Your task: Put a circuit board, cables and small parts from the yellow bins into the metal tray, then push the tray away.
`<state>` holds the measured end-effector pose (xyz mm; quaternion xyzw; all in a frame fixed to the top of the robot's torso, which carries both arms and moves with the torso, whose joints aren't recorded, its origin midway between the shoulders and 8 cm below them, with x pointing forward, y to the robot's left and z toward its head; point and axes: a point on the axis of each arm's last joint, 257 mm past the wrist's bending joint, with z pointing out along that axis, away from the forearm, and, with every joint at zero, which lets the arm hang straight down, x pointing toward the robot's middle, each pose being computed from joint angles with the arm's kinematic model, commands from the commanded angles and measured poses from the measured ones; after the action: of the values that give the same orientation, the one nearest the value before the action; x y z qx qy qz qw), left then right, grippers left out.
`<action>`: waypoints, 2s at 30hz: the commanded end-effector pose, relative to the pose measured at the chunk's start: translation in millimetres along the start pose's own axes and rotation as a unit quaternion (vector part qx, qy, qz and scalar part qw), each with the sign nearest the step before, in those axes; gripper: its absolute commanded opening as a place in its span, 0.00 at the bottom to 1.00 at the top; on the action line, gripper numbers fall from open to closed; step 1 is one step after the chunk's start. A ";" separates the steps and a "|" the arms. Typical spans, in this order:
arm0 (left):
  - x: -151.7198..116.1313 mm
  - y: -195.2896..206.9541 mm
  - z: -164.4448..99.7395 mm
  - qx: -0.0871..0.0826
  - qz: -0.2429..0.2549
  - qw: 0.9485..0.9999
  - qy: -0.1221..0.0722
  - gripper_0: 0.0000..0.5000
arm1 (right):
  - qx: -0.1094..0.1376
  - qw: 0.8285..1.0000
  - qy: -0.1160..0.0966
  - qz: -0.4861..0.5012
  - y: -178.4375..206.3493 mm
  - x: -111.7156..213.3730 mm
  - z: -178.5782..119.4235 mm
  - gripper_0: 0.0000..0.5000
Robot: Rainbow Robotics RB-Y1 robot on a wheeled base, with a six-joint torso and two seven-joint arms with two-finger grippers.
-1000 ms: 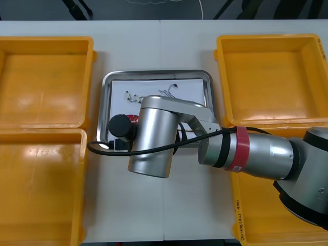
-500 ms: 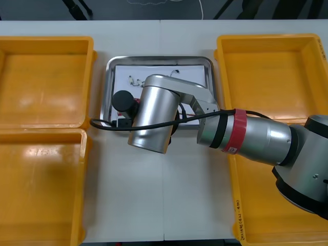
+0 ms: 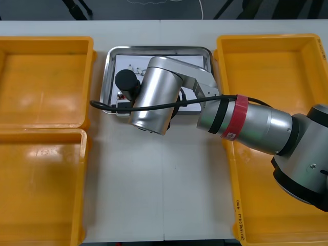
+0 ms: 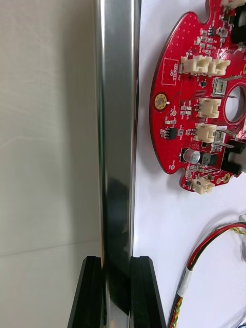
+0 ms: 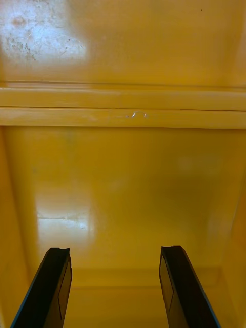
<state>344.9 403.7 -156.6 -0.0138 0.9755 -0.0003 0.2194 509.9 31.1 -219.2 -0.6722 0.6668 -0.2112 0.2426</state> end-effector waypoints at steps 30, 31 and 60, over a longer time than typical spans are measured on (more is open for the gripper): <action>-0.8 13.3 -14.4 -0.025 0.032 0.999 -0.007 1.00 | 0.107 0.992 -0.044 -0.041 -92.9 -33.4 -15.6 0.00; -0.8 13.3 -14.4 -0.025 0.032 0.999 -0.007 1.00 | 0.111 0.992 -0.045 -0.042 -94.9 -33.3 -15.3 0.00; -0.8 13.3 -14.4 -0.025 0.032 0.999 -0.007 1.00 | 0.182 0.981 -0.051 -0.048 -139.3 -26.7 -9.0 0.00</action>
<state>344.9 403.7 -156.6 -0.0138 0.9755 -0.0003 0.2194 606.8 33.1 -169.3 -0.6540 0.6015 -0.2925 0.3536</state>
